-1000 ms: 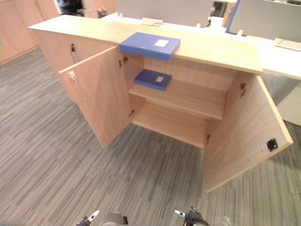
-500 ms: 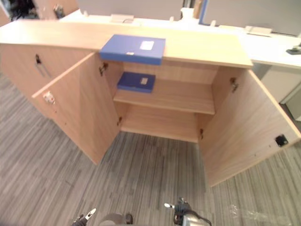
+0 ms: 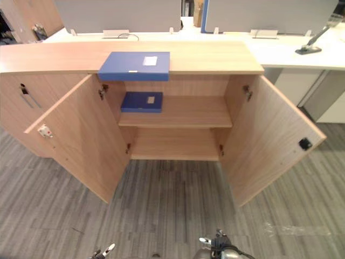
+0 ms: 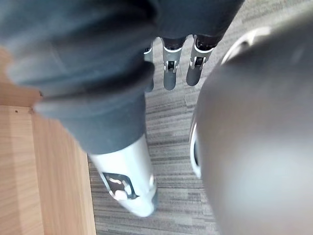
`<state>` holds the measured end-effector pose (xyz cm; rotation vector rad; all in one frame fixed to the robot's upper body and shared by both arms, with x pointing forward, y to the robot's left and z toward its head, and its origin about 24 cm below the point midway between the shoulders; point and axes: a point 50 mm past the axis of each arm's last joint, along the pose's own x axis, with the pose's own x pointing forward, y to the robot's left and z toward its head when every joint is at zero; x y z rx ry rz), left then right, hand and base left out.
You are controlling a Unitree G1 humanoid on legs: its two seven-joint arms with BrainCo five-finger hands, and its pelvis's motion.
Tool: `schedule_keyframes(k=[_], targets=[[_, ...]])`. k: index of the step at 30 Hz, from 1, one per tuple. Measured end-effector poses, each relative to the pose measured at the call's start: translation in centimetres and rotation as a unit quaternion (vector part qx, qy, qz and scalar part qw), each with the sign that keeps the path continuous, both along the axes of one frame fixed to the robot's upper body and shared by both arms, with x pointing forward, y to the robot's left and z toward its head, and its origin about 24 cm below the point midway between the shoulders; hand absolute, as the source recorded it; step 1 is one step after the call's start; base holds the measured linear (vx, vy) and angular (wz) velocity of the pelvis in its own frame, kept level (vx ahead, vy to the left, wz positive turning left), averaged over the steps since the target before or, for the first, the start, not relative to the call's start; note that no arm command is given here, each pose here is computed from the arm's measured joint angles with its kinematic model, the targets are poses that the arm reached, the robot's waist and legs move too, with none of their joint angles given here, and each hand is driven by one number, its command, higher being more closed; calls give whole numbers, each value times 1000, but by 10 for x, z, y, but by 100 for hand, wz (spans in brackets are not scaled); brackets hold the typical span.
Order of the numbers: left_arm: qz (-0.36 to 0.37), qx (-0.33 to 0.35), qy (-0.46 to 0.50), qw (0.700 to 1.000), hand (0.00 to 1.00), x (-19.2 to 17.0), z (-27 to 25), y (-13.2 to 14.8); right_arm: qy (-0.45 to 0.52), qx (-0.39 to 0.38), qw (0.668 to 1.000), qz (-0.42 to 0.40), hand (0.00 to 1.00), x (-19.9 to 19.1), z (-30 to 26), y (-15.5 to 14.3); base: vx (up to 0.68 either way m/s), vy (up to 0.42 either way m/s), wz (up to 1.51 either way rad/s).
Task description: Walk over to the cabinet, pick up the folder, carry it to the office cabinet, place the folder inside the office cabinet, then close the office cabinet door
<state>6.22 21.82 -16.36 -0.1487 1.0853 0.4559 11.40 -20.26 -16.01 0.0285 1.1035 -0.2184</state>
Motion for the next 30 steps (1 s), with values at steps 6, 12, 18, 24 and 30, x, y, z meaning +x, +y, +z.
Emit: schedule_keyframes(k=[6,12,18,24,30], targets=[[-3,-12,-4,1000,0,-2,-1,-8,14,9,1000,-20,0,-7,-3,3,148,-221,64],[-2,-9,-14,1000,0,3,1,-6,18,15,999,-47,0,-13,-5,4,214,-99,18],[2,-7,-37,999,0,13,5,-6,15,8,999,-28,0,-6,-4,7,283,80,-46],[1,-6,-47,999,0,20,7,-4,11,10,999,-31,0,-3,-3,9,249,311,-53],[-7,1,-79,997,0,37,13,-2,2,24,999,-46,0,2,-3,17,130,186,8]])
